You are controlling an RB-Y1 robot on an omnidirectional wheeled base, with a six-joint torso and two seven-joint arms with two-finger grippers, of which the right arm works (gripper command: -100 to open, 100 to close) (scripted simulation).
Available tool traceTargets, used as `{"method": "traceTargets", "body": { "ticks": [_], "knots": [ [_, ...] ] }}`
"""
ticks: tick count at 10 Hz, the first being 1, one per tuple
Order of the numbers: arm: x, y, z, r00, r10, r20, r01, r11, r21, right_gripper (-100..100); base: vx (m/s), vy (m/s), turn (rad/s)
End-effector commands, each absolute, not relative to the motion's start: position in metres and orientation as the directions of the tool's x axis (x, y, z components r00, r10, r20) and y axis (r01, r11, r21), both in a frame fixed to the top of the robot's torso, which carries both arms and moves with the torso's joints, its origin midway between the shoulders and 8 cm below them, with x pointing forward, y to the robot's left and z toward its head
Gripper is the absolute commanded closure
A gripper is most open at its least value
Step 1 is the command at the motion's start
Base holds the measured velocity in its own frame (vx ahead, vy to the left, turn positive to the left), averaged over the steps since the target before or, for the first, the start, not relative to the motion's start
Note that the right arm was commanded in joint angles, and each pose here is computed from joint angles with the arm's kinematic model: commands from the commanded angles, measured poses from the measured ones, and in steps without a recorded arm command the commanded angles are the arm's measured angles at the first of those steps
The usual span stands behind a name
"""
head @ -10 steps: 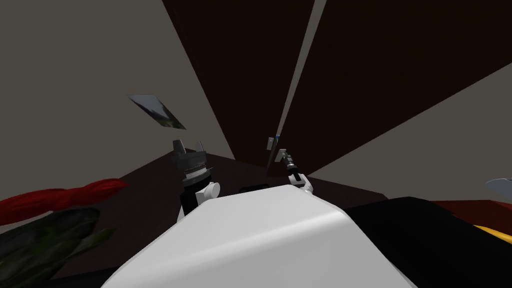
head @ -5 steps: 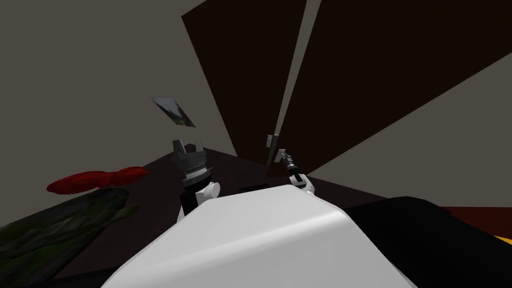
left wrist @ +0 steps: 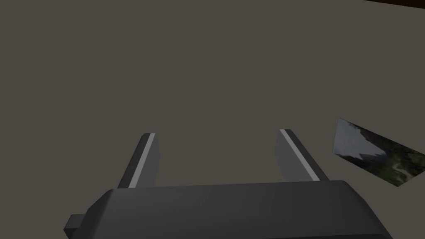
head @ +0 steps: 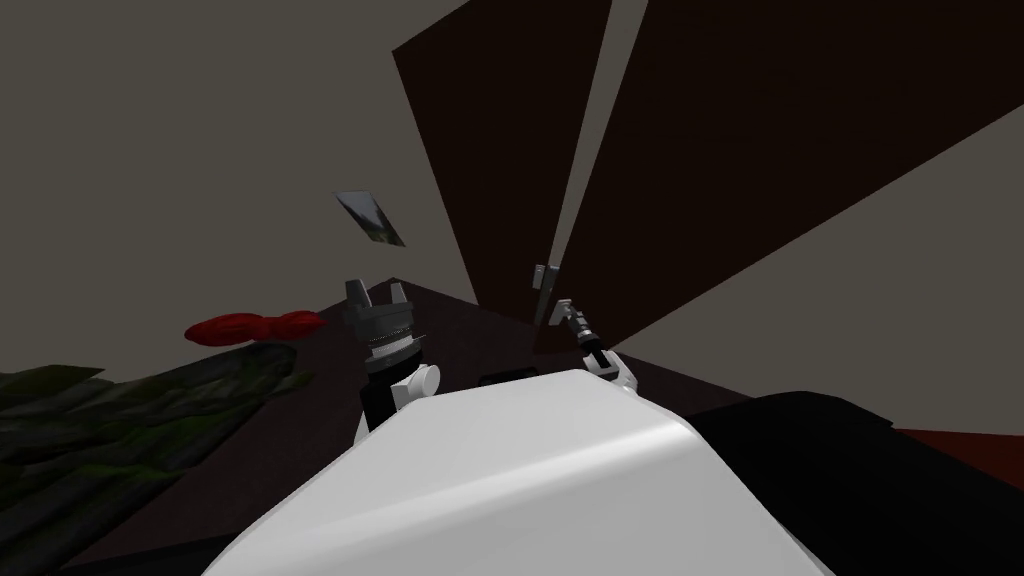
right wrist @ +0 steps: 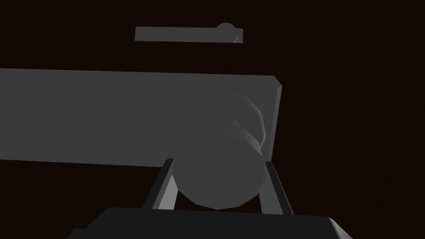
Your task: Pull the door open
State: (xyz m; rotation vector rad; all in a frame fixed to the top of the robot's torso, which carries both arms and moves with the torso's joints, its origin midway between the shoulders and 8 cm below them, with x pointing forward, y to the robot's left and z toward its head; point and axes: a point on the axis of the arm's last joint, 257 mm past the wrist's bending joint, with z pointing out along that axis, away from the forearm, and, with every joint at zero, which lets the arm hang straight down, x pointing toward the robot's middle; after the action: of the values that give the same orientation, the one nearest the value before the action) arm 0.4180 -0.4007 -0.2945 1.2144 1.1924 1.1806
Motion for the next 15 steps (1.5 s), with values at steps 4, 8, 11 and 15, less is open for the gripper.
{"method": "traceTargets", "body": {
  "ticks": [4, 8, 11, 15],
  "knots": [
    [0.402, -0.396, -0.297, -0.022, 1.000, -0.008, 0.003, 0.008, 1.000, 100, -0.193, -0.056, 0.097],
    [0.388, -0.393, -0.297, -0.071, 0.997, -0.005, 0.000, 0.005, 1.000, 100, -0.204, -0.082, 0.125],
    [0.376, -0.390, -0.296, -0.113, 0.994, -0.001, 0.000, 0.001, 1.000, 100, -0.201, -0.101, 0.120],
    [0.366, -0.393, -0.297, -0.138, 0.990, -0.004, 0.000, 0.004, 1.000, 100, -0.185, -0.052, 0.118]
  ]
}}
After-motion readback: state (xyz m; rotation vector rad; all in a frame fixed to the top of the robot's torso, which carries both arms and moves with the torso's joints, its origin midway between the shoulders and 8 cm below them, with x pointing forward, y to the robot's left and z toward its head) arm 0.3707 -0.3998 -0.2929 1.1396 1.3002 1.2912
